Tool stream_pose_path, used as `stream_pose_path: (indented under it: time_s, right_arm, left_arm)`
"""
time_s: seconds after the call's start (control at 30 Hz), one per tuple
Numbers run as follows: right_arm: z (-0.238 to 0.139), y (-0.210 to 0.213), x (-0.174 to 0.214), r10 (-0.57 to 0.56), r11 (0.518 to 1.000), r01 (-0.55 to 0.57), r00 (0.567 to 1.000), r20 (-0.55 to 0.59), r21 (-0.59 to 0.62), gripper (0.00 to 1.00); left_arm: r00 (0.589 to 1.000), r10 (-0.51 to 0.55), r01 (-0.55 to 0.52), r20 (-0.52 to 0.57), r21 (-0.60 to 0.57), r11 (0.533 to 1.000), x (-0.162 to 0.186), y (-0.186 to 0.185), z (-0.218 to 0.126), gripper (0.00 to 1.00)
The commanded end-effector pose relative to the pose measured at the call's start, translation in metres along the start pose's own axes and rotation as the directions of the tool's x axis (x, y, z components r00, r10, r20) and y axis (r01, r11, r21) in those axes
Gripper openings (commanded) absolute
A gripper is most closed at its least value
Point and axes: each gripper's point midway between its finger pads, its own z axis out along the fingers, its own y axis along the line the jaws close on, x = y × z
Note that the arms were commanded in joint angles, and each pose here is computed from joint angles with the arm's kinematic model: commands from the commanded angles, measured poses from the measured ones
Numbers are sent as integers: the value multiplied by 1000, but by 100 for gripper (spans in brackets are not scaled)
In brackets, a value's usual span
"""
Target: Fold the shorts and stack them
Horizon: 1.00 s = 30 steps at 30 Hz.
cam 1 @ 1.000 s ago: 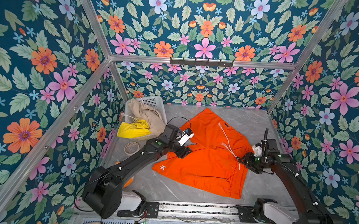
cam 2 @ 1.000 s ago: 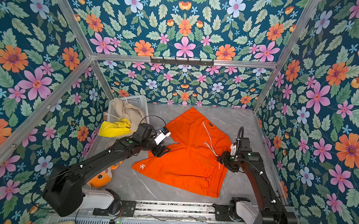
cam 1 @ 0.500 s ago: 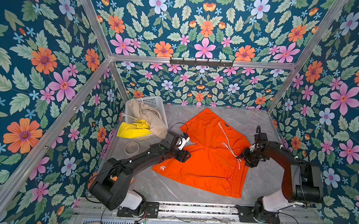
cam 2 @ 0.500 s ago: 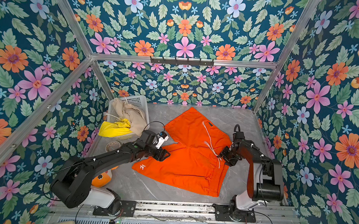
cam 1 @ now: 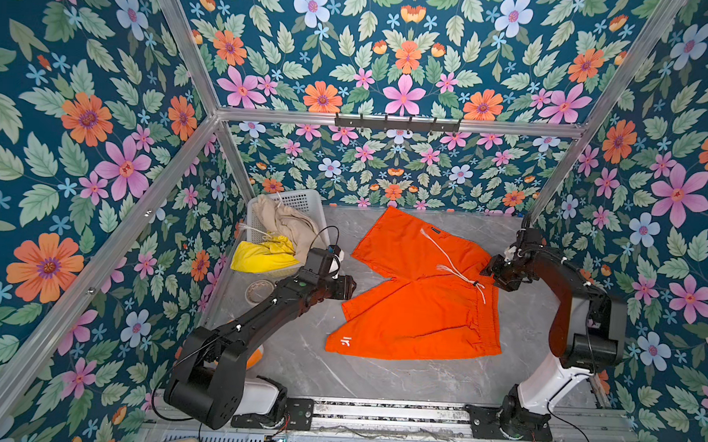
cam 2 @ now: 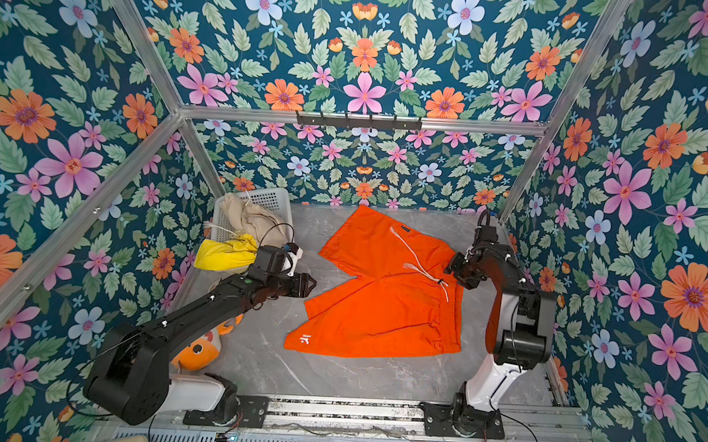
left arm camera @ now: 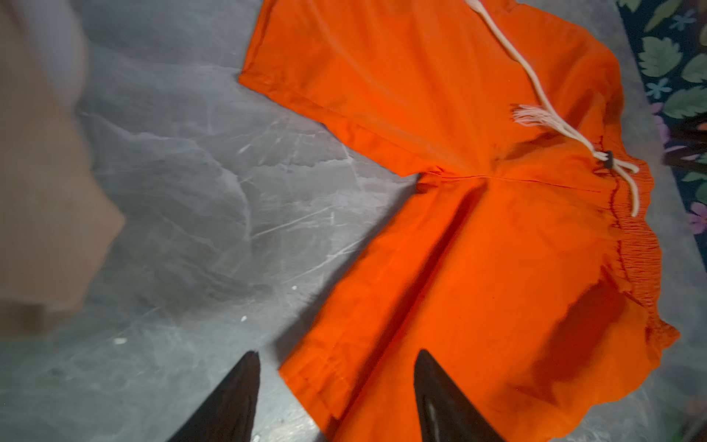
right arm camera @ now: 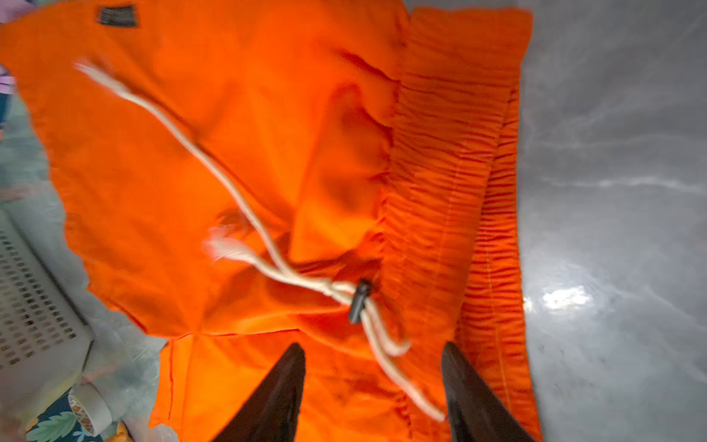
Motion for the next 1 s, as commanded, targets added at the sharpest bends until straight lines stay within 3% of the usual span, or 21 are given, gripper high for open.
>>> stream_pose_path:
  time_s: [0.0, 0.13, 0.3, 0.4, 0.53, 0.83, 0.97]
  right_arm:
    - [-33, 5, 32, -84, 996, 85, 996, -25, 38, 59]
    - [-45, 52, 95, -216, 975, 212, 975, -46, -71, 58]
    - [-26, 111, 174, -370, 919, 350, 925, -84, -183, 56]
    - [-4, 117, 204, -355, 925, 325, 923, -149, -195, 56]
    - [22, 107, 223, -312, 943, 276, 926, -211, -184, 53]
    - [42, 81, 239, -295, 955, 270, 915, -276, -127, 53]
    - [50, 67, 246, -271, 962, 259, 911, -311, -81, 53]
  left_arm:
    - [996, -10, 3, -92, -73, 997, 24, 15, -2, 62]
    - [987, -6, 2, -163, -22, 1000, 46, 10, 2, 57]
    - [977, -30, 28, -211, -10, 1000, 62, 13, 16, 55]
    - [980, -33, 35, -195, 6, 999, 58, 12, 25, 54]
    - [980, -19, 16, -196, -17, 1000, 54, 17, 37, 51]
    - [971, 34, -48, -238, -52, 997, 57, 29, 57, 53]
    - [962, 50, -56, -267, -14, 998, 63, 24, 62, 42]
